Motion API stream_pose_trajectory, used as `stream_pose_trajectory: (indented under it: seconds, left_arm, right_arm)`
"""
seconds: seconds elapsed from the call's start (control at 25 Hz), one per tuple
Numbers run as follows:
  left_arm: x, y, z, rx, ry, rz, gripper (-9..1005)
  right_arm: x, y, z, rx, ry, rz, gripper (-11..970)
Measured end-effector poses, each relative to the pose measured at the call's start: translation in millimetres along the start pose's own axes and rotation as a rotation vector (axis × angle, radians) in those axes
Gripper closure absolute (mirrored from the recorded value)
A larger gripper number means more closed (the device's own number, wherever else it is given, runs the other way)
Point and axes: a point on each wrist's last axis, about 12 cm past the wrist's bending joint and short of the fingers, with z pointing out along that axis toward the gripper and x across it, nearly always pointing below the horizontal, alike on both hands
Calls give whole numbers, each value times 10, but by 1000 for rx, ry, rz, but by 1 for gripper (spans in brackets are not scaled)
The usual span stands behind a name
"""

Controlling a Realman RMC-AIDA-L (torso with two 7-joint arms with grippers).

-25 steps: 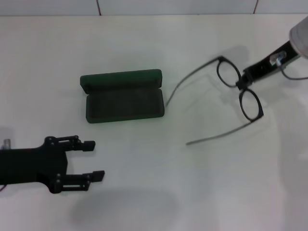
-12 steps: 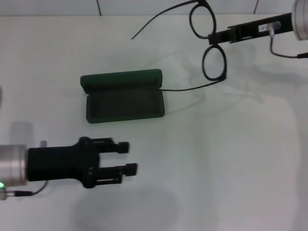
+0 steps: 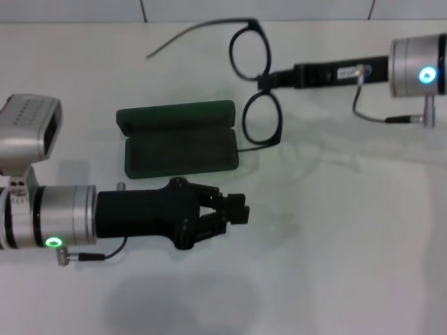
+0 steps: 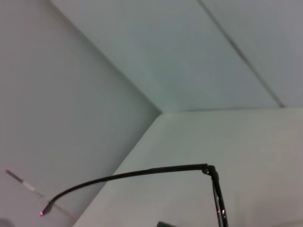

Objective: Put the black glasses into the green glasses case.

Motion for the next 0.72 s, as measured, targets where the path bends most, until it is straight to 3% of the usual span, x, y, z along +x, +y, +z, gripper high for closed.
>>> stream_pose_trajectory:
  seconds: [0.4, 0.72]
  left_arm:
    - [-67, 27, 85, 21, -1, 6, 999]
    - [-126, 45, 82, 15, -30, 10, 995]
  right_arm:
    - [272, -92, 22, -37, -60, 12, 904]
    - [386, -105, -9, -51, -63, -11, 904]
